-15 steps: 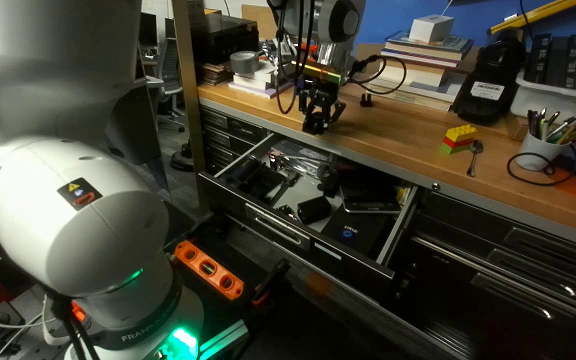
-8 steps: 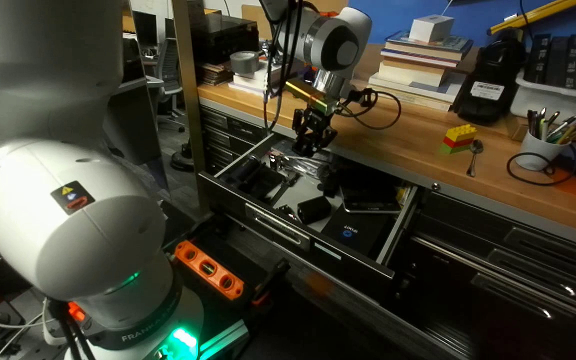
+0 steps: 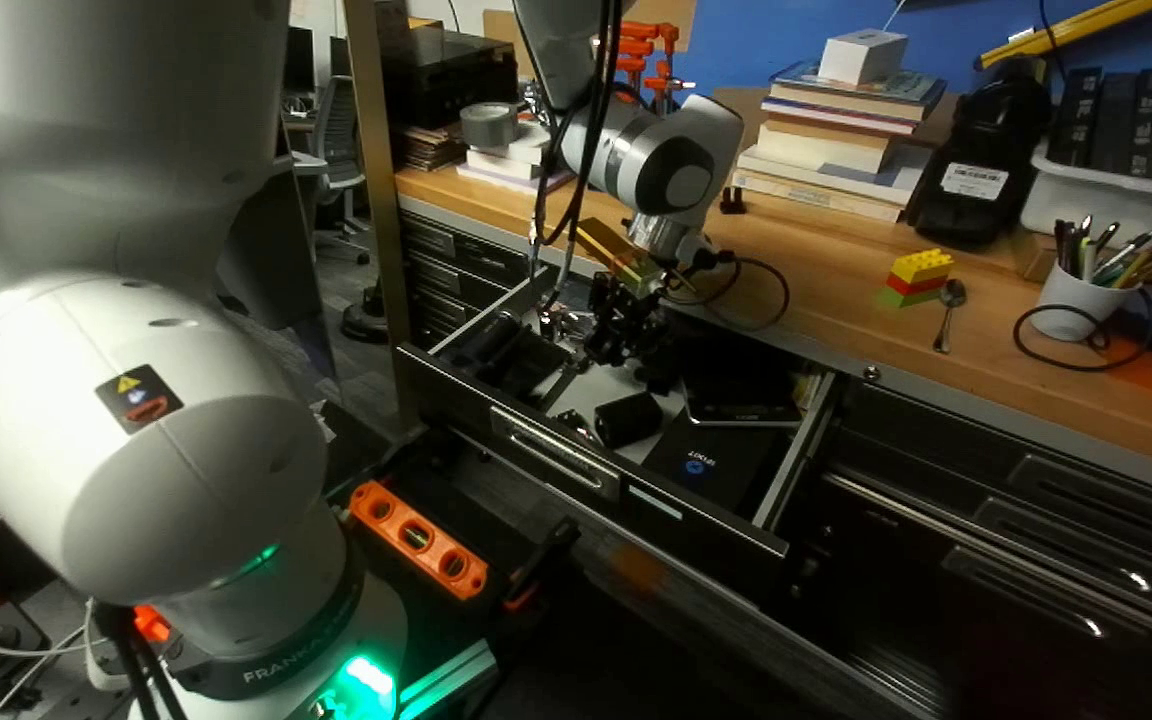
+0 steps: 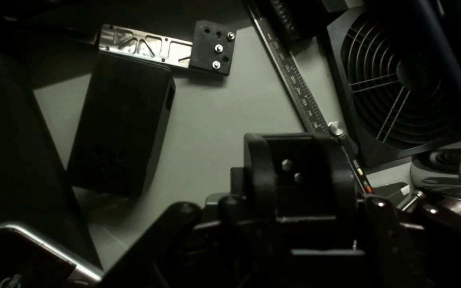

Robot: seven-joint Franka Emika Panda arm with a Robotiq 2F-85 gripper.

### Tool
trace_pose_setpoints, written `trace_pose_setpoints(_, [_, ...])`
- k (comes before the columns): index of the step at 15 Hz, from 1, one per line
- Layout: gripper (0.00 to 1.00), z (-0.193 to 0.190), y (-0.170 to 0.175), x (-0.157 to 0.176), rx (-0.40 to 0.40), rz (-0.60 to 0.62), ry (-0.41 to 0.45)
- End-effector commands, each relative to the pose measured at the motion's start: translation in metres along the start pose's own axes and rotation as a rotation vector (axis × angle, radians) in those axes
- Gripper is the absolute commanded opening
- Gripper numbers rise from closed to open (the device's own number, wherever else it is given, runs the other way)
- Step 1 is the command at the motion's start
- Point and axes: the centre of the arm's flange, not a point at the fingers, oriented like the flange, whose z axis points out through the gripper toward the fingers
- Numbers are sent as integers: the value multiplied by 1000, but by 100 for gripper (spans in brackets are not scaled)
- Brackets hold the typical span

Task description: Pick up the black objects from the counter and put them in the open drawer and close it

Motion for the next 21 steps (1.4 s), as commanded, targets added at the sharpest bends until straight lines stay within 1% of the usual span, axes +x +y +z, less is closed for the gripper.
trace_pose_setpoints(1, [26, 13, 4, 10, 13, 37, 13])
trace_pose_setpoints(5, [26, 25, 10, 19, 20, 61, -2])
trace_pose_setpoints(6, [76, 26, 10, 20, 20, 70, -7])
trace_pose_setpoints(7, [77, 27, 11, 21, 19, 75, -9])
trace_pose_setpoints(8, [82, 26, 11, 20, 19, 78, -11])
trace_pose_setpoints(10, [98, 21, 9, 19, 19, 80, -8])
trace_pose_setpoints(11, [100, 17, 8, 17, 20, 82, -5])
trace_pose_setpoints(13, [100, 0, 3, 12, 24, 81, -3])
trace_pose_setpoints(18, [100, -82, -16, -14, 24, 28, -14])
trace_pose_setpoints(21, [100, -139, -36, -28, 25, -4, 3])
